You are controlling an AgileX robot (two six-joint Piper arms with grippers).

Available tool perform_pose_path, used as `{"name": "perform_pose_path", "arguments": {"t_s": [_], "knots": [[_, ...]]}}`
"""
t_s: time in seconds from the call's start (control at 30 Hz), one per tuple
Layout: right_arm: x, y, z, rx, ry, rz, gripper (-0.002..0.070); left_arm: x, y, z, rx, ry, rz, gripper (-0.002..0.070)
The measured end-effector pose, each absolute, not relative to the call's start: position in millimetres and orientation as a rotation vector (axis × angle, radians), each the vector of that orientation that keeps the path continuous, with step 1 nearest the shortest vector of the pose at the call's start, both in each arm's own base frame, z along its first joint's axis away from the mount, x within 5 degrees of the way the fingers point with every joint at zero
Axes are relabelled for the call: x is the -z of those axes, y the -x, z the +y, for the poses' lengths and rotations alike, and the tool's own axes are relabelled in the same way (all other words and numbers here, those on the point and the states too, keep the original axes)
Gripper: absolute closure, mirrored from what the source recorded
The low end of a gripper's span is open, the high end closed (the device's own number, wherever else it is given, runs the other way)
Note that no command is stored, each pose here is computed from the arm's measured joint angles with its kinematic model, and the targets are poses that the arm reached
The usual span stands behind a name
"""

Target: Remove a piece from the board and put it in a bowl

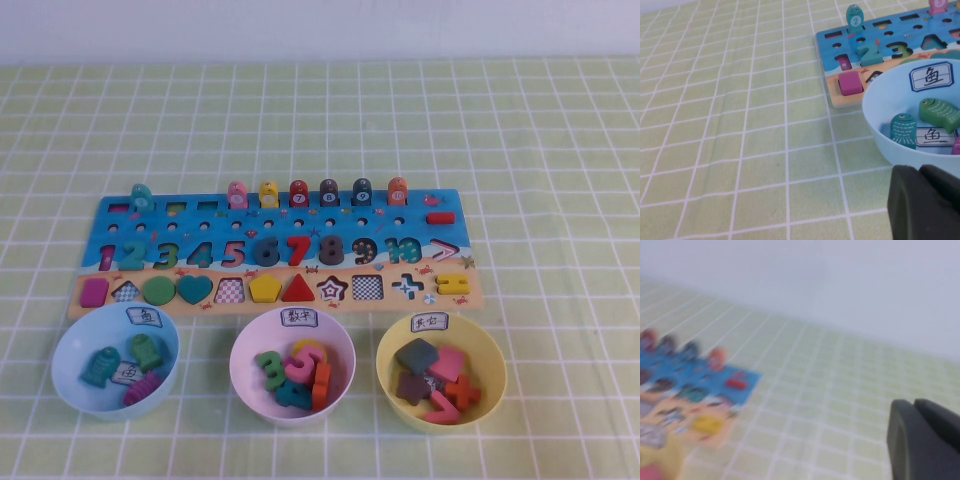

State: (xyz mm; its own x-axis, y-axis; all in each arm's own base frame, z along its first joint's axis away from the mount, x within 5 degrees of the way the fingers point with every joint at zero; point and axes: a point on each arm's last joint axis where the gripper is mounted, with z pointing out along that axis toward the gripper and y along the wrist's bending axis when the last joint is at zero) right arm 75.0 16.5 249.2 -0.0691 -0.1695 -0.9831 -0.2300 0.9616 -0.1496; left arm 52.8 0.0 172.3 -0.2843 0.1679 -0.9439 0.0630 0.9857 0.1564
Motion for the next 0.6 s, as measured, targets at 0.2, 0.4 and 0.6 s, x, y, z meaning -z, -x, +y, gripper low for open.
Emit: {"name": "perform_pose_path", "arguments": {"t_s": [0.2,0.4,0.6], "knots": [[-212,-65,3,0.085,0.148,1.514,0.0693,-172,-53,0,-0.103,-0.168,1.86,0.068],[-209,-62,1,0.109,0.127,1.483,0.0693,-172,-53,0,-0.103,-0.168,1.86,0.068],[-209,-62,1,0.109,0.127,1.483,0.0692,-172,-53,0,-0.103,-0.168,1.86,0.068]]}}
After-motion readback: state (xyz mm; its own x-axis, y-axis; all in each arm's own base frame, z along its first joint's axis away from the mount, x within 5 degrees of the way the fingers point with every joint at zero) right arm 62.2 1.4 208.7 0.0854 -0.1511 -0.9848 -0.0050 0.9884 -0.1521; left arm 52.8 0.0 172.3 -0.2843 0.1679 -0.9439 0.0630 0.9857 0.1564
